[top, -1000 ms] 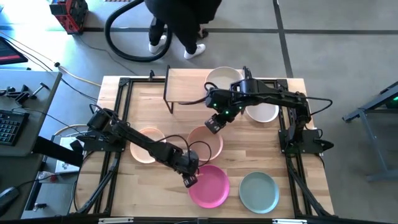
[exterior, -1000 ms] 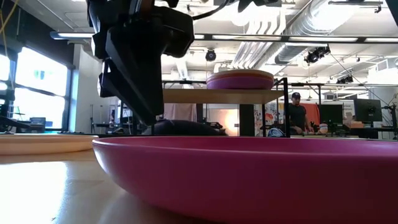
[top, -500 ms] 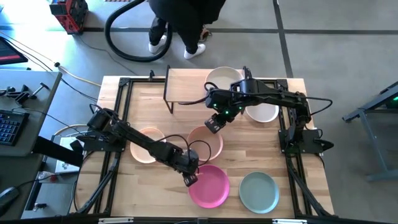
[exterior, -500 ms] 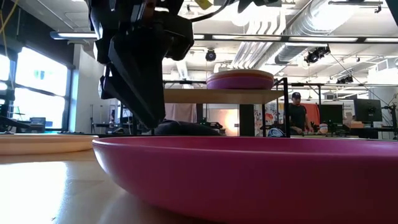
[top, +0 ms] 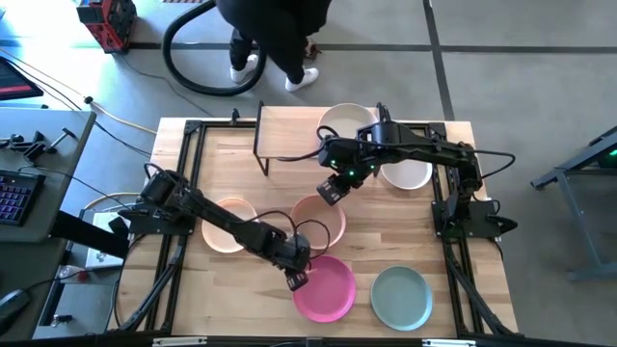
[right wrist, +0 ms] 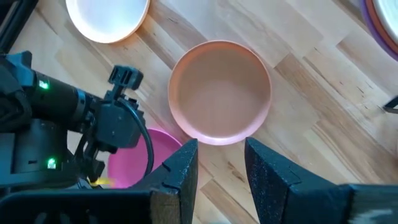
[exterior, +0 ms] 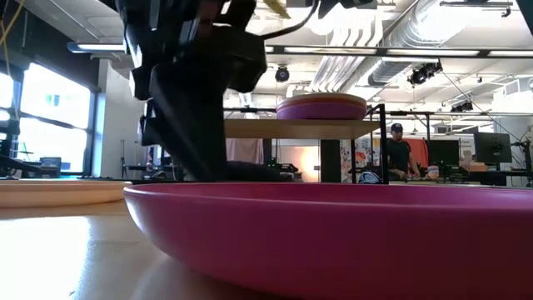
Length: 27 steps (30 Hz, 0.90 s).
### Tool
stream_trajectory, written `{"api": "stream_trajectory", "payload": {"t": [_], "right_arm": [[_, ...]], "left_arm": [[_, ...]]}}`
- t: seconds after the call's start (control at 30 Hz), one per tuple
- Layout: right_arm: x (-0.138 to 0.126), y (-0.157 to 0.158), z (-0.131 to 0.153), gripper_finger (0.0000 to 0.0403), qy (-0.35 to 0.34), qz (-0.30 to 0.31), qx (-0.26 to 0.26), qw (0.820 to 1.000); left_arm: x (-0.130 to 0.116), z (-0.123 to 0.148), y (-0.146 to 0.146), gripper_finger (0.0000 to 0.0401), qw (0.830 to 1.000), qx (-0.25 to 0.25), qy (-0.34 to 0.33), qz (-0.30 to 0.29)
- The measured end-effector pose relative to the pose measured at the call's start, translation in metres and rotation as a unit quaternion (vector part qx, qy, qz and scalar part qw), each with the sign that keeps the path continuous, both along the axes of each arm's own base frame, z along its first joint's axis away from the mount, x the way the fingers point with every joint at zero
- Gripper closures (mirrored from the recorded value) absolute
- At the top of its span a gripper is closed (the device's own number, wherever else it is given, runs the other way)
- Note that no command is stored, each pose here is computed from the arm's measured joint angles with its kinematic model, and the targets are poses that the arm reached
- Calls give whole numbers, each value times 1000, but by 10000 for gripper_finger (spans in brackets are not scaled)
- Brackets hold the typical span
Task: Place and stack plates onto a shelf
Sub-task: Stack the pink plate on top of the gray plate
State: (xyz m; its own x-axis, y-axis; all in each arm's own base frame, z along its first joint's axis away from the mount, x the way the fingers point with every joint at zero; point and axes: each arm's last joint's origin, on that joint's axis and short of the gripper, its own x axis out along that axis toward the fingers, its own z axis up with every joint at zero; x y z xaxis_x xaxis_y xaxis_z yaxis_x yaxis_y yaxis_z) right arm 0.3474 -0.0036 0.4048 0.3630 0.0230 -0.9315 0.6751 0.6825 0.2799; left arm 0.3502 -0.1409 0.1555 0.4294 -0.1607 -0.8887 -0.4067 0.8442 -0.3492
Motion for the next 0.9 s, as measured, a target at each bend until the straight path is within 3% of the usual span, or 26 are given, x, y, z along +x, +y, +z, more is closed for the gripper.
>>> {"api": "stream_trajectory", "payload": {"t": [0.3,0.7,0.9], "right_arm": [[0,0,0,293,1,1,0,1000],[0,0,0,293,1,2,0,1000],[0,0,0,293,1,2,-1,1000]], "left_arm": [[4,-10,-5,295,1000,-25,4,-6],[5,-19,-5,295,1000,-22,15,-8],[5,-19,-5,330,999,-13,9,-27]]}}
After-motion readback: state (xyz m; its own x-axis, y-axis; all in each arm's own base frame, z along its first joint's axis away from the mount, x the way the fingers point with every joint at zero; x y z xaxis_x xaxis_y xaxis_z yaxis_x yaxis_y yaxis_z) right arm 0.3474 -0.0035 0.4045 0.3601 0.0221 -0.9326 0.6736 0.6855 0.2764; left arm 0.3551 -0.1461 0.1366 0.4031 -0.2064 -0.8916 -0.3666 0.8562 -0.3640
